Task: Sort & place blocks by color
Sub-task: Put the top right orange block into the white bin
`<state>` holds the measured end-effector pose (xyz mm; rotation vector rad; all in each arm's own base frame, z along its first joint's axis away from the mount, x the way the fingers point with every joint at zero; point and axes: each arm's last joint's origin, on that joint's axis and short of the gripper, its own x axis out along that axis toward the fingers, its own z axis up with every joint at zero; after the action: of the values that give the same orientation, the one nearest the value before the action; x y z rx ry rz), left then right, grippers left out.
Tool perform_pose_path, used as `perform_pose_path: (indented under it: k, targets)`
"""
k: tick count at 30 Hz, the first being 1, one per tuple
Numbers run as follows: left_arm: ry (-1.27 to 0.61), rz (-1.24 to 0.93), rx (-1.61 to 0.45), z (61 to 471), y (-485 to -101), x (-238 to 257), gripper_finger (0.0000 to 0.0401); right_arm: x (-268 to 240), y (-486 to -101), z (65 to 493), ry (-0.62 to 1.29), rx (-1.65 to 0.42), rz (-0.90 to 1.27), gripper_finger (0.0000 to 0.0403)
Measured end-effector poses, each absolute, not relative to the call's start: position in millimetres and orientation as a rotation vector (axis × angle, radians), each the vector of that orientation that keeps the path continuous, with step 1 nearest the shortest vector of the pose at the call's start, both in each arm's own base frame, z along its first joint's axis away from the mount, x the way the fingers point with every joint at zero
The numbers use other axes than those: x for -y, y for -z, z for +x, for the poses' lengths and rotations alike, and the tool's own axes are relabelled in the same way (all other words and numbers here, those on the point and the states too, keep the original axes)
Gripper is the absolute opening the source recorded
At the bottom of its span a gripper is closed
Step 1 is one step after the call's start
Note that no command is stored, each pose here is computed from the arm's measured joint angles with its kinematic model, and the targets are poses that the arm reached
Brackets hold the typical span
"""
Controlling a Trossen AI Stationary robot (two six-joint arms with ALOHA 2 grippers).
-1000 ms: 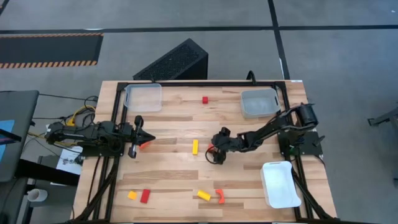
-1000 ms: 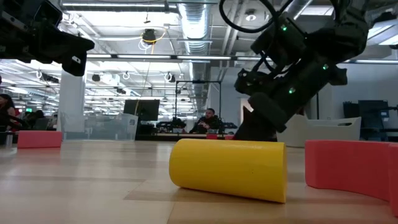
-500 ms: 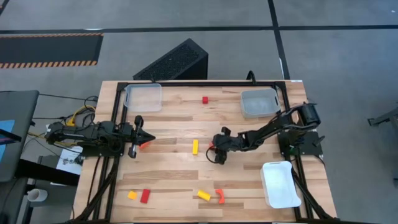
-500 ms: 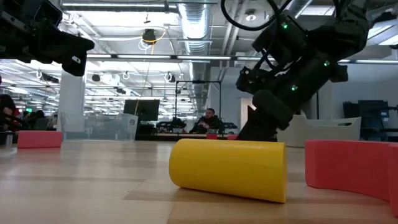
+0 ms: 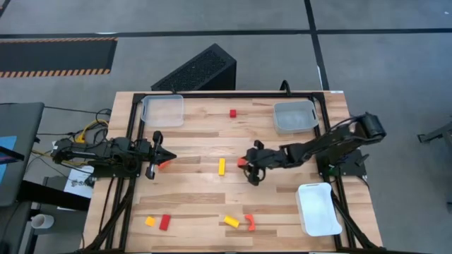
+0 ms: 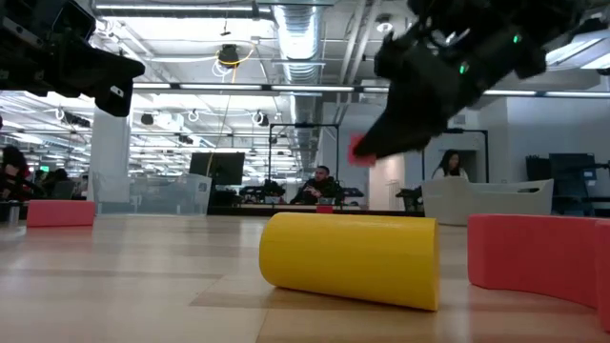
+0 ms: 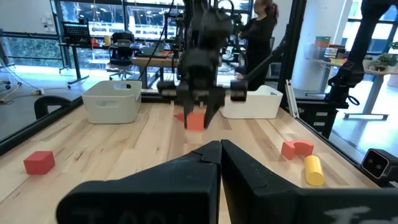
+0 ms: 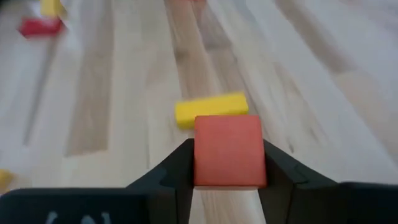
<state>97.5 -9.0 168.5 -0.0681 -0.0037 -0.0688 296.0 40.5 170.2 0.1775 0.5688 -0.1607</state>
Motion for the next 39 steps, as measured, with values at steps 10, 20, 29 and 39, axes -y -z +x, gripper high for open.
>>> perform_pose_path:
  k: [10,20,29,39]
  targets:
    - [0.069,-0.068,0.004,98,-168,9,0.0,-62,-230,267,0.064,-0.384,0.172,0.0129]
    - [0.069,-0.068,0.004,98,-168,9,0.0,-111,-253,217,-0.249,-0.448,0.13,0.0144]
    - [0.069,-0.068,0.004,98,-168,9,0.0,-148,-247,155,-0.496,-0.714,0.132,0.0148]
    - [0.069,-0.068,0.004,98,-168,9,0.0,-163,-240,111,-0.42,-1.087,0.315,0.0133]
